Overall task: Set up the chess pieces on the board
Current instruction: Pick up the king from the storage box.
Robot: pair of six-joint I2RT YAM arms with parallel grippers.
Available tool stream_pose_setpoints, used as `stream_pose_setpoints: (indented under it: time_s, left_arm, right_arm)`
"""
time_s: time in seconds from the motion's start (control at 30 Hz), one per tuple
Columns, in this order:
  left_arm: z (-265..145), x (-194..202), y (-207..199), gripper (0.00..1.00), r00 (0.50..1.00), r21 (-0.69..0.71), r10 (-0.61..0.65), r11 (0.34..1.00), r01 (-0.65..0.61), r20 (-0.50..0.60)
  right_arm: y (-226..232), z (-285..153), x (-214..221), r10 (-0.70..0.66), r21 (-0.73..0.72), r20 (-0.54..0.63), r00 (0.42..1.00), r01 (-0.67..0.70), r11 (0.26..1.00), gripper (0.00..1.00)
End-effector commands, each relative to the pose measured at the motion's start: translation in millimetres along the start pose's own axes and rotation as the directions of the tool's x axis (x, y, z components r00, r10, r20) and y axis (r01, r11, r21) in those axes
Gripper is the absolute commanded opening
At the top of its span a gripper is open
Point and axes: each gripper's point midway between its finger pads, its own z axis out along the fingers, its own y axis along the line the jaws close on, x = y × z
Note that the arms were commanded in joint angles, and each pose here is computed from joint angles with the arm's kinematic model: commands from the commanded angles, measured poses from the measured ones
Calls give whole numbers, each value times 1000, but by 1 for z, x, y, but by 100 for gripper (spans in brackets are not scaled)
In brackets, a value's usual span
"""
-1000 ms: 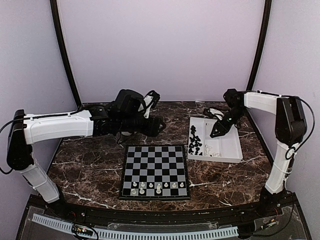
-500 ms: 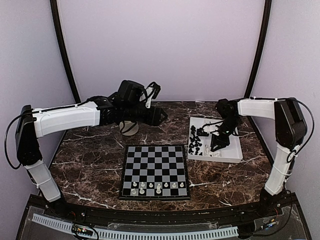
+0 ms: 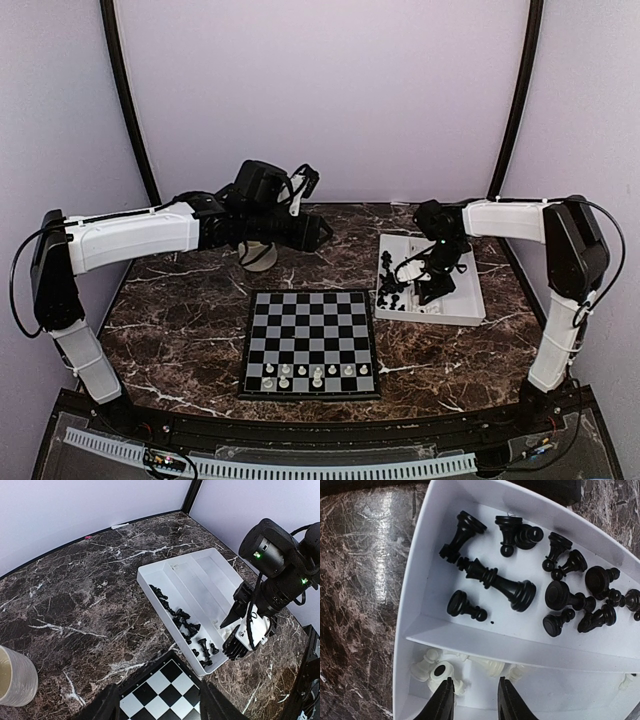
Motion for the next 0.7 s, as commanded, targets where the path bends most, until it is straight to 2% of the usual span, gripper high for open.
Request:
stream_pose_setpoints:
  time_s: [0.0,0.3,0.67]
  left_arm:
    - [-5,-4,2,57,1000,-3,-11,1000,11,10]
    - [-5,-1,2,57,1000,4,-21,1000,20,11]
    - [-3,4,2,57,999,19,-36,999,35,6]
  right_arm:
    - [-8,2,-6,-80,19,-27,996,81,997,32]
    - [-6,13,-9,-130,-3,-51,990,130,992,34]
    - [2,21,4,-128,-61,-101,987,122,991,34]
